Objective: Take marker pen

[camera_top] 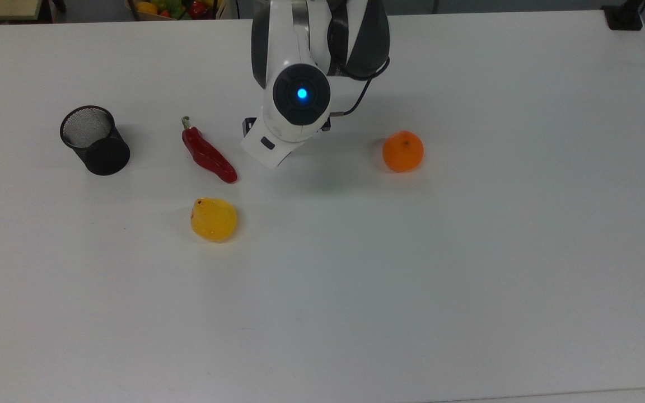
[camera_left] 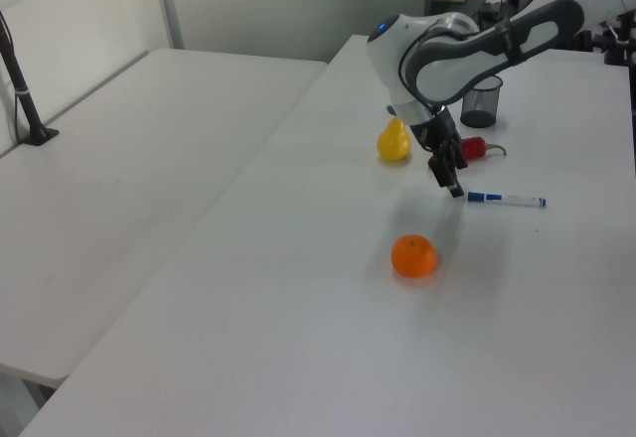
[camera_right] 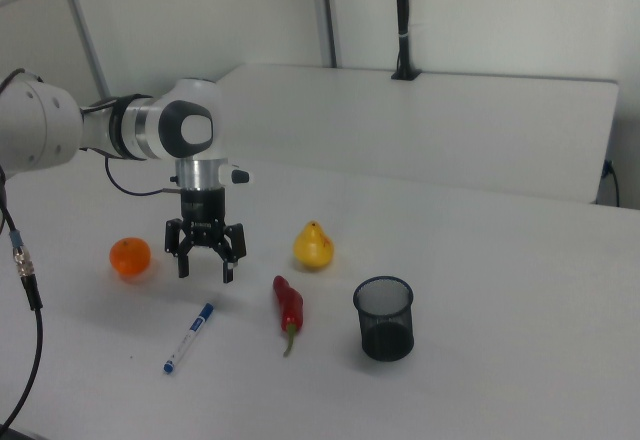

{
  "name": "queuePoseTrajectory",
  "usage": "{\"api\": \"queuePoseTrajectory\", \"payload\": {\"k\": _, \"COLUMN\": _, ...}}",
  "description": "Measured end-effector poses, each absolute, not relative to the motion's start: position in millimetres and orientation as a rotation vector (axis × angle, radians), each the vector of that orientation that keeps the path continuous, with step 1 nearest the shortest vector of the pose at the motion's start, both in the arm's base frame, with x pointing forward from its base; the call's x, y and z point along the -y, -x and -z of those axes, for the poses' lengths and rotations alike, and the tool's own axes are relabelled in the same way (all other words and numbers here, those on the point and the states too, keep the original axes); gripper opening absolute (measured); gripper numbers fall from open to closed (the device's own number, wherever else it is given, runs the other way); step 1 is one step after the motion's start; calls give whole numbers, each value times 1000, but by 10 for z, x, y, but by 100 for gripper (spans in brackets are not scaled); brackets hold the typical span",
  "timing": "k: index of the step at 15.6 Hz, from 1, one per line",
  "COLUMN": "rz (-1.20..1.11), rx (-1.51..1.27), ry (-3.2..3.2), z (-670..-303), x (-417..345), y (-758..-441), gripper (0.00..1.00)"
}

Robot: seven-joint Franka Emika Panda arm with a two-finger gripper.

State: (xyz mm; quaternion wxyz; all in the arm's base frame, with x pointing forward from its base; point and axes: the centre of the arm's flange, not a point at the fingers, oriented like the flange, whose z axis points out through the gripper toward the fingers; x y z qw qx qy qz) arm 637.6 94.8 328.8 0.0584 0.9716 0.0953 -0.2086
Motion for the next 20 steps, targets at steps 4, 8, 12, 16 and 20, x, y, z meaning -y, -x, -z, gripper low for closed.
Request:
{"api": "queuePoseTrajectory", "payload": {"k": 4, "rz": 433, "rx": -104, "ry": -3004, "z": -4130, "x": -705, "y": -6372, "gripper": 100}}
{"api": "queuePoseTrajectory", "payload": {"k": 8, "rz": 190, "rx": 49, "ry": -3071, "z": -5200, "x": -233, "y": -6142, "gripper": 100}}
{"api": "queuePoseTrajectory", "payload": {"k": 12, "rz": 73, "rx": 107, "ry": -3101, "z": -5750, "x": -17, "y": -5784, "gripper": 100}}
{"api": "queuePoseTrajectory", "payload": {"k": 16, "rz": 93, "rx": 116, "ry": -3108, "z": -5846, "x": -35, "y": -5539, "gripper": 100}}
{"api": "queuePoseTrajectory", "payload": {"k": 20, "rz": 112, "rx": 117, "ry": -3107, "z": -5788, "x": -36, "y": -5530, "gripper": 100}}
